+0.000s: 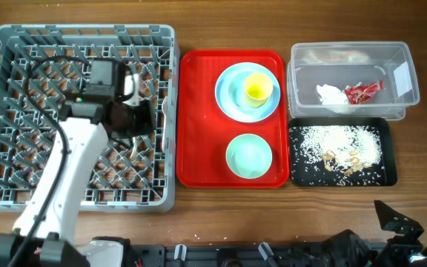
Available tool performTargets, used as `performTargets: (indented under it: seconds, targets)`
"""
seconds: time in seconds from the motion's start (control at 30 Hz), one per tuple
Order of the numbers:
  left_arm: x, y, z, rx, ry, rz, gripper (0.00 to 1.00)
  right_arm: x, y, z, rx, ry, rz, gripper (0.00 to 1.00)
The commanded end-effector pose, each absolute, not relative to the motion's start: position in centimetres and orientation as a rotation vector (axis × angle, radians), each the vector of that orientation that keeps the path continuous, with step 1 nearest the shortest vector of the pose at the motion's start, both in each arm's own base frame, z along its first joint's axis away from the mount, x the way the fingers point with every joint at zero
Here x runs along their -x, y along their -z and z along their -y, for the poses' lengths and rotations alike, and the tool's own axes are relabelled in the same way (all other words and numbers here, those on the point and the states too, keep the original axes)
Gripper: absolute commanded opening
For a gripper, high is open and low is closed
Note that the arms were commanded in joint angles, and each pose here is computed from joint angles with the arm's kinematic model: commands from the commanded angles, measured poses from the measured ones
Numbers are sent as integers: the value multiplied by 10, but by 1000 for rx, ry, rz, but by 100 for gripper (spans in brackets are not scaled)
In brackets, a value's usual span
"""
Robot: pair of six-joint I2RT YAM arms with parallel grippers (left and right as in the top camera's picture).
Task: Sort waste into correct bins and load items into the dishwasher rack
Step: 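Insert the spoon into the dish rack with the left gripper, then grasp the green bowl rim with the left gripper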
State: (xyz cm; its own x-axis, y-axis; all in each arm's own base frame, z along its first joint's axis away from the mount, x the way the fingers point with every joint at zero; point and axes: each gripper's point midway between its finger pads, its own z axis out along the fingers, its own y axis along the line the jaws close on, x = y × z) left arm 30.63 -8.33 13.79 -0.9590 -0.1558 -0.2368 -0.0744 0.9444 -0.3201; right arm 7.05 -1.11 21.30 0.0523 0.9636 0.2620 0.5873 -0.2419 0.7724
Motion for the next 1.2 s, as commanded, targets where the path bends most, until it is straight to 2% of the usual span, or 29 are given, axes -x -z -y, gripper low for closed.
performTargets:
  seconds: [0.0, 0.27, 0.37, 0.5, 0.57, 0.73, 0.87, 0.93, 1.07, 1.17]
  targets:
    - [-291, -151, 154, -68, 634, -2826, 28, -71, -212, 11, -1884, -1063, -1549, 100]
    - [-264, -128, 310, -504, 495, -2607, 31, -71, -212, 11, -1884, -1063, -1549, 100]
    - [-243, -92, 338, -612, 357, -2600, 23, -71, -212, 11, -1884, -1063, -1549, 100]
    - [-240, -29, 296, -655, -38, -2715, 22, -71, -212, 11, -1884, -1063, -1549, 100]
    - [-261, -30, 261, -592, -274, -2665, 22, -71, -212, 11, -1884, -1063, -1549, 100]
    - [-314, -43, 205, -351, -440, -2606, 27, -71, -212, 11, -1884, -1063, -1549, 100]
    - [-339, -65, 185, -229, -407, -2582, 24, -71, -212, 11, -1884, -1063, -1549, 100]
    - [-339, -83, 191, -244, -346, -2562, 25, -71, -212, 11, -1884, -1063, -1549, 100]
    - [-297, -115, 231, -348, 91, -2680, 25, -71, -212, 11, -1884, -1062, -1549, 100]
    - [-263, -107, 257, -542, 332, -2778, 29, -71, -212, 11, -1885, -1063, -1548, 100]
